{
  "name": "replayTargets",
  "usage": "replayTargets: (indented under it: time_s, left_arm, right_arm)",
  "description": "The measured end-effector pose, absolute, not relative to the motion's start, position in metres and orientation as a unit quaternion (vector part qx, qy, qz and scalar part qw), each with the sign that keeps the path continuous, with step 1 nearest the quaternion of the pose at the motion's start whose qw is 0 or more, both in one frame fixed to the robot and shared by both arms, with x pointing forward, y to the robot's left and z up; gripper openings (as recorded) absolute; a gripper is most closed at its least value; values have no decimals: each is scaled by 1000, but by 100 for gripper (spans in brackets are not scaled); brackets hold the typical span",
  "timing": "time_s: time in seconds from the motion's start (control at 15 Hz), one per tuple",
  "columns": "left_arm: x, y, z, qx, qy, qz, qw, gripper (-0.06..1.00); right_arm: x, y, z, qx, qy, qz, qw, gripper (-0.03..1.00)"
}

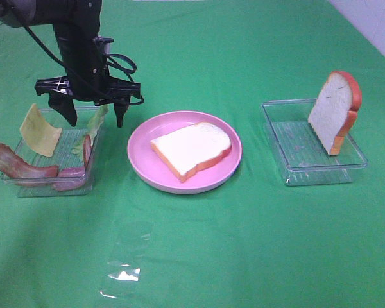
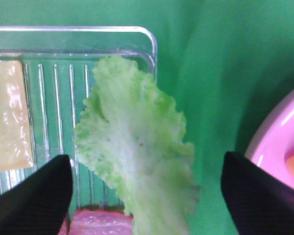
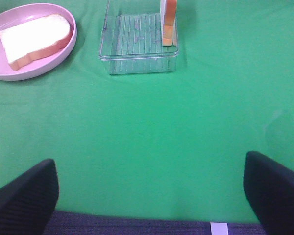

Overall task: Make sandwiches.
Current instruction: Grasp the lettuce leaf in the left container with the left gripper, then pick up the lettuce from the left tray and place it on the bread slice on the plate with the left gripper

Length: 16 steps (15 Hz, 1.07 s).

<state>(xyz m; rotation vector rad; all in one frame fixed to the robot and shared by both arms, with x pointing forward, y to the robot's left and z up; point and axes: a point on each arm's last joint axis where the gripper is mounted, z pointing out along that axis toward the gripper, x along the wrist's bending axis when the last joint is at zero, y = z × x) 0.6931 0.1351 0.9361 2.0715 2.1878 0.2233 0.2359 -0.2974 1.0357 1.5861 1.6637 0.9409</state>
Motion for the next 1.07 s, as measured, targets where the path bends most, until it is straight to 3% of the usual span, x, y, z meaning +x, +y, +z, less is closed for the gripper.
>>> replayTargets:
  time_s: [0.33, 0.4, 0.53, 0.67, 1.07]
  left_arm:
    - [693, 135, 936, 683, 724, 74, 62, 31]
    - [693, 135, 936, 683, 724, 74, 60, 17]
    - [693, 135, 936, 683, 724, 73, 58, 5]
    - [693, 135, 936, 683, 724, 74, 58, 0]
    - [695, 137, 960, 683, 721, 94, 72, 0]
  right_arm:
    - [236, -297, 1036, 604, 634, 359, 323, 98]
    - [236, -297, 1036, 604, 634, 359, 323, 98]
    - [236, -297, 1036, 604, 634, 359, 323, 98]
    - [236, -297, 1036, 604, 634, 359, 323, 98]
    - [236, -297, 1036, 604, 634, 359, 323, 98]
